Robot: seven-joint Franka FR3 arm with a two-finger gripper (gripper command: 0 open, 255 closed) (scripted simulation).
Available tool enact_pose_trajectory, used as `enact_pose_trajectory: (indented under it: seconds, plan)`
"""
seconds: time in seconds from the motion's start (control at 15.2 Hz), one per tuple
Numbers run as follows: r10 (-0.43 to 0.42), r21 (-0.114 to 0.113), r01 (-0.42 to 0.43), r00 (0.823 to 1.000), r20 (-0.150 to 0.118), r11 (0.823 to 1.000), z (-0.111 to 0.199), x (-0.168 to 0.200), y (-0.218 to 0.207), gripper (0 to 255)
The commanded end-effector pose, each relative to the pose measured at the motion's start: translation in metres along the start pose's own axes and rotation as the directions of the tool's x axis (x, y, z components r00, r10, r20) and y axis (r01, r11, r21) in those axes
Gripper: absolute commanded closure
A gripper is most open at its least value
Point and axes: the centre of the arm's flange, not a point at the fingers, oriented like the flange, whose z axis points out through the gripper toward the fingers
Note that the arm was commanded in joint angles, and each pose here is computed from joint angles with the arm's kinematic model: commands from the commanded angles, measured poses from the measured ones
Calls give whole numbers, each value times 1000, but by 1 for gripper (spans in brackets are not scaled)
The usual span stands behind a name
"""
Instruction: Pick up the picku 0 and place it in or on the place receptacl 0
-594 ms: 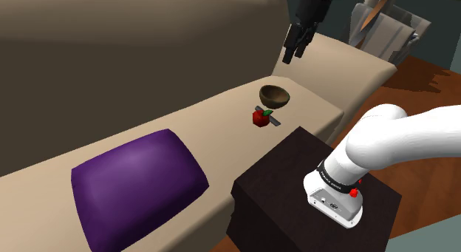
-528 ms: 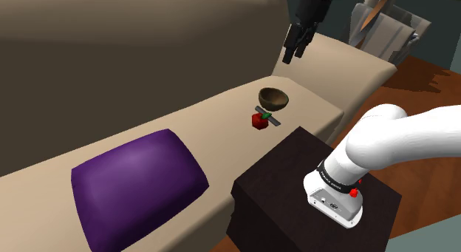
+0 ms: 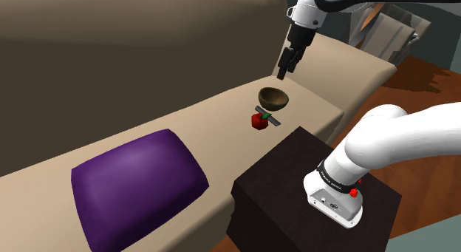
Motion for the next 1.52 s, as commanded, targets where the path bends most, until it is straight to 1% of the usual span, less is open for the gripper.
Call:
enact_pose_trajectory:
  seconds: [0.0, 1.45]
  plan:
    - [-9, -1, 9, 1000, -3, 1000, 20, 5, 16, 0]
    - [-101, -9, 101, 995, -21, 995, 249, 69, 180, 0]
